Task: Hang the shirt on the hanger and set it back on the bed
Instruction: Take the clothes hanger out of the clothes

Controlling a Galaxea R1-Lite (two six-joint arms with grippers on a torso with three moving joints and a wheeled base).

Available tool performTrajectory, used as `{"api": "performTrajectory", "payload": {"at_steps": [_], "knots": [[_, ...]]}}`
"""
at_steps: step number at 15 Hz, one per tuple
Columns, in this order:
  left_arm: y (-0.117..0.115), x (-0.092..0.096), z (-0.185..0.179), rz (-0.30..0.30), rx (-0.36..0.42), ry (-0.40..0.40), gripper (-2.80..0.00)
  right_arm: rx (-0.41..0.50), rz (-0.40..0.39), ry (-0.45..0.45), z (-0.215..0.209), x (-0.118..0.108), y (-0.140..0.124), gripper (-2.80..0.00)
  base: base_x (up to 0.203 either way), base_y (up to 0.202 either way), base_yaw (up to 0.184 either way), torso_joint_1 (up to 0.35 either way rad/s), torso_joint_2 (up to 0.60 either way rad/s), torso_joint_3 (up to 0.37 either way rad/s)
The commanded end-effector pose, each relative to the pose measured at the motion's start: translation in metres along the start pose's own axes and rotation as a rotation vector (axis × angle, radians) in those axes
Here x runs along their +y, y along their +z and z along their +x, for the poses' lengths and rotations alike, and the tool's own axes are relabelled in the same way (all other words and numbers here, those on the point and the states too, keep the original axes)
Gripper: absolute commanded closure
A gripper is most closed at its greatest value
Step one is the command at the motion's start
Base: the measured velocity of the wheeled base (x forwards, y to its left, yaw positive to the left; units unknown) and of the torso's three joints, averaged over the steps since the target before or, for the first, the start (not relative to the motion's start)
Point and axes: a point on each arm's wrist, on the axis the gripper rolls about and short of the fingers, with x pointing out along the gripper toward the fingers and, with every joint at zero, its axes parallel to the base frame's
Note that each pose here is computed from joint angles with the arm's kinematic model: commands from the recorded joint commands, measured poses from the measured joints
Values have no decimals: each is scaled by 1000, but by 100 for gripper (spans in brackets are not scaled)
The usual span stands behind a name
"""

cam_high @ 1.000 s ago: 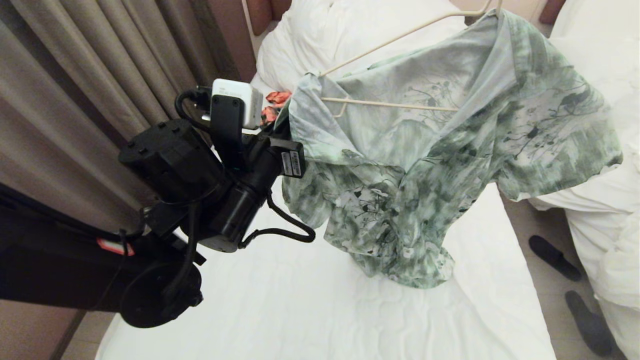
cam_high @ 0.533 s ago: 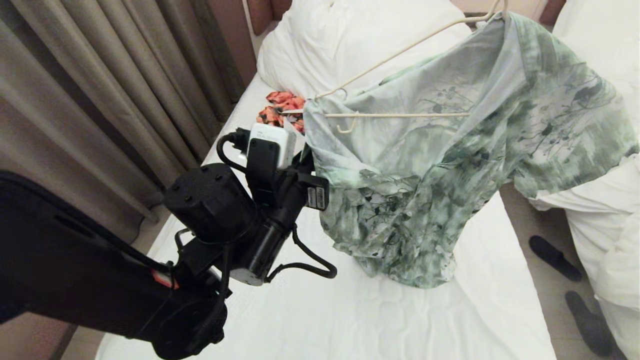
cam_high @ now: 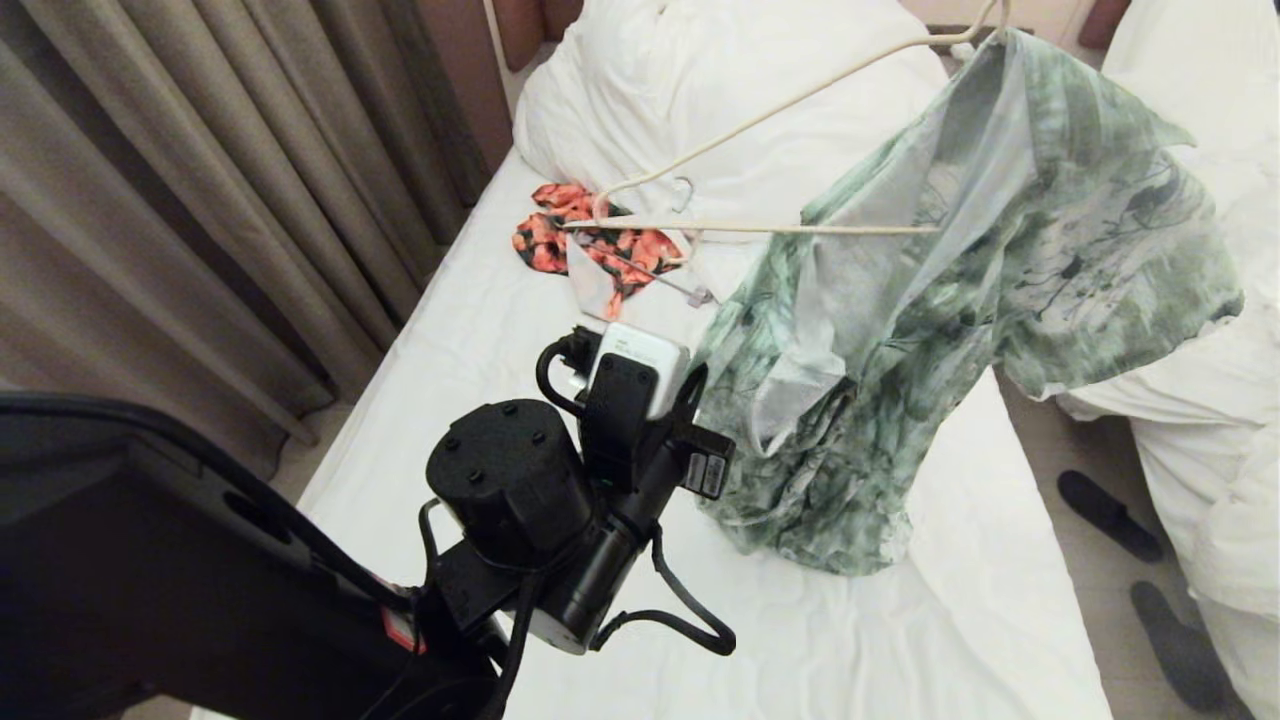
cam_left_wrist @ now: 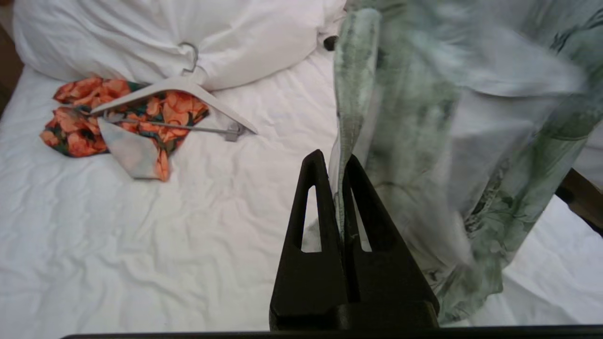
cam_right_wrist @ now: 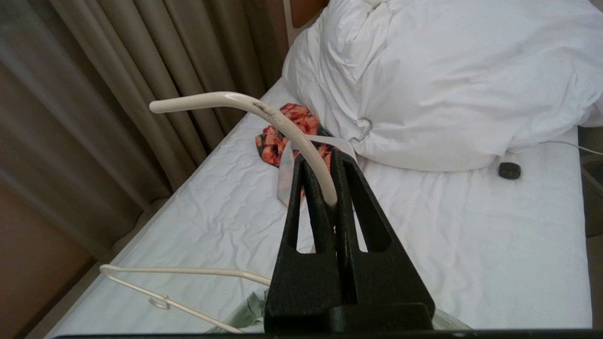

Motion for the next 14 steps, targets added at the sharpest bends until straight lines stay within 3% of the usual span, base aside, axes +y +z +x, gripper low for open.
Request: {"api": "performTrajectory", "payload": {"at_steps": [1, 4, 7, 12, 14], "knots": [[6, -3, 5, 17, -30, 9, 0, 11, -2, 1, 3, 1, -4, 0, 0, 0, 0, 0, 0, 0], [21, -3, 15, 34, -85, 31, 0, 25, 13, 7, 4, 3, -8, 0, 0, 0, 0, 0, 0, 0], [36, -16, 3, 21, -113, -3, 0, 13, 10, -10, 12, 0, -12, 0, 0, 0, 0, 0, 0, 0], [42, -37, -3, 55, -95, -67, 0, 4, 11, -11, 14, 0, -13, 0, 0, 0, 0, 0, 0, 0], [41, -34, -1, 54, -91, -48, 0, 3, 10, -14, 14, 0, -12, 0, 0, 0, 0, 0, 0, 0]]}}
